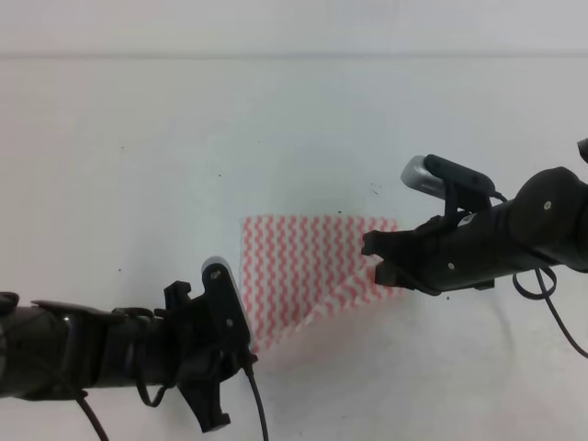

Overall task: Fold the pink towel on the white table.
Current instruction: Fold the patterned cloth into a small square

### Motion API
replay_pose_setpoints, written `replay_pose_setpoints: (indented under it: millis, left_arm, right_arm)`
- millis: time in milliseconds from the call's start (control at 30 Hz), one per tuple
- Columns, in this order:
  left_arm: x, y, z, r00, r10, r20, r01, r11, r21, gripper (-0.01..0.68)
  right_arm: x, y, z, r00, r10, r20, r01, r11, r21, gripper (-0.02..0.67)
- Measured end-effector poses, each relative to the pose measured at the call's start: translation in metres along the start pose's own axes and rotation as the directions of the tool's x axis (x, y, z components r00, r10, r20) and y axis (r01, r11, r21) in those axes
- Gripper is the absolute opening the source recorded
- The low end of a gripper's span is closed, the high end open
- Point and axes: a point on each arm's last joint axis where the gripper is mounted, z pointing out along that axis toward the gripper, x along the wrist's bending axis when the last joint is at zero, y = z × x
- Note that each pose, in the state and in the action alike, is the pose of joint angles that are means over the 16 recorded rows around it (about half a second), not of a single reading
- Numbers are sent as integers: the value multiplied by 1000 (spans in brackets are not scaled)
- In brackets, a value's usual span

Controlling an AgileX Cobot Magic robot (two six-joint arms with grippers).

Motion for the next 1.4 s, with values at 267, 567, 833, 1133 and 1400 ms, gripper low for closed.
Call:
replay_pose_setpoints:
  millis: [267,567,833,1133,1400]
  left_arm:
    - [0,0,0,1000,-12,-2,12,1000,1,9]
    - [4,3,-3,998,-53,-21,53,999,-5,-3]
    - [14,12,-5,993,-101,-61,100,995,-21,-3]
    - [27,20,-2,986,-134,-102,132,991,-29,-3]
    - [41,29,1,979,-147,-139,142,989,-42,-3]
  right_arm:
    - [0,-1,0,1000,-1,-1,1,1000,7,-16]
    - [0,-1,-1,1000,-1,-1,1,1000,8,-16]
    - [0,-1,0,1000,0,-1,0,1000,8,-16]
    - [0,0,-1,1000,3,-2,-3,1000,-2,-16]
    - [0,2,0,1000,7,-2,-7,1000,-22,-16]
